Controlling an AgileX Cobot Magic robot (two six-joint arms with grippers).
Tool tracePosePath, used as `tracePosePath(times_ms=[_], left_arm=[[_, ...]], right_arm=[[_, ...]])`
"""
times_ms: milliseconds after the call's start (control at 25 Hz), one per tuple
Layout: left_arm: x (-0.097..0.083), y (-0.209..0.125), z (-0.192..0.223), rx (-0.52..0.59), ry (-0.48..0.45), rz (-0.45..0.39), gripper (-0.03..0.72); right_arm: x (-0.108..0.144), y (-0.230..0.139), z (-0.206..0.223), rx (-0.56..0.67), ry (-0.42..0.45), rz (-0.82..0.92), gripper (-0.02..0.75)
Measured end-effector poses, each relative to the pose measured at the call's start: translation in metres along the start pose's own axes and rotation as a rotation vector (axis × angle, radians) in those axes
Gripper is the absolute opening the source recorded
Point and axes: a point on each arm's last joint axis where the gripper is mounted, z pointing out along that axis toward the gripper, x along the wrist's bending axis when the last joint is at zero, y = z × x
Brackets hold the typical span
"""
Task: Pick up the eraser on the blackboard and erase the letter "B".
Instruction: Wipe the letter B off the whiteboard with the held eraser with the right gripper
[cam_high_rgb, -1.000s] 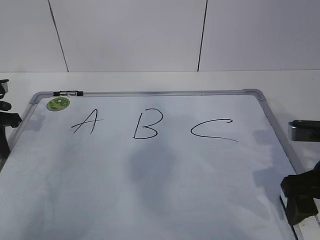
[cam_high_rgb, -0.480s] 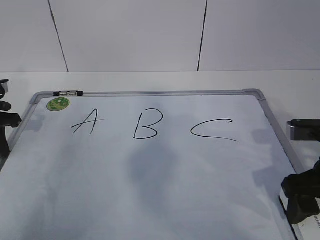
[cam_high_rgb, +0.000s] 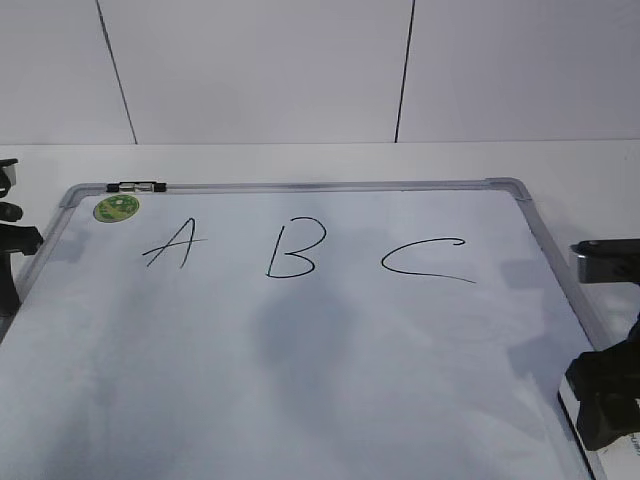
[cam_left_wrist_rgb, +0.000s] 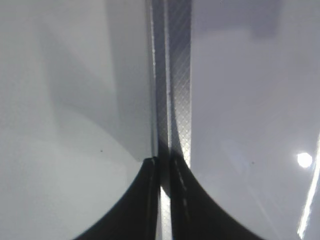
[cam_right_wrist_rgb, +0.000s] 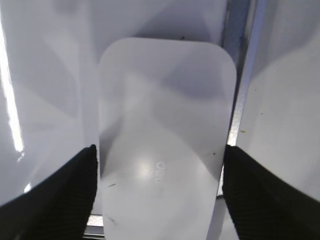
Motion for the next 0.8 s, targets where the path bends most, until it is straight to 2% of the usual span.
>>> tracePosePath(times_ms=[240,800], left_arm=[[0.0,0.0,0.0,0.0,0.0,0.0,0.017],[0.0,0.0,0.0,0.0,0.0,0.0,0.017]], right_arm=[[0.0015,0.0001,-0.0003,0.001,0.016,0.021,0.647],[0.0019,0.0019,0.007,0.045,0.012,0.074,0.65]])
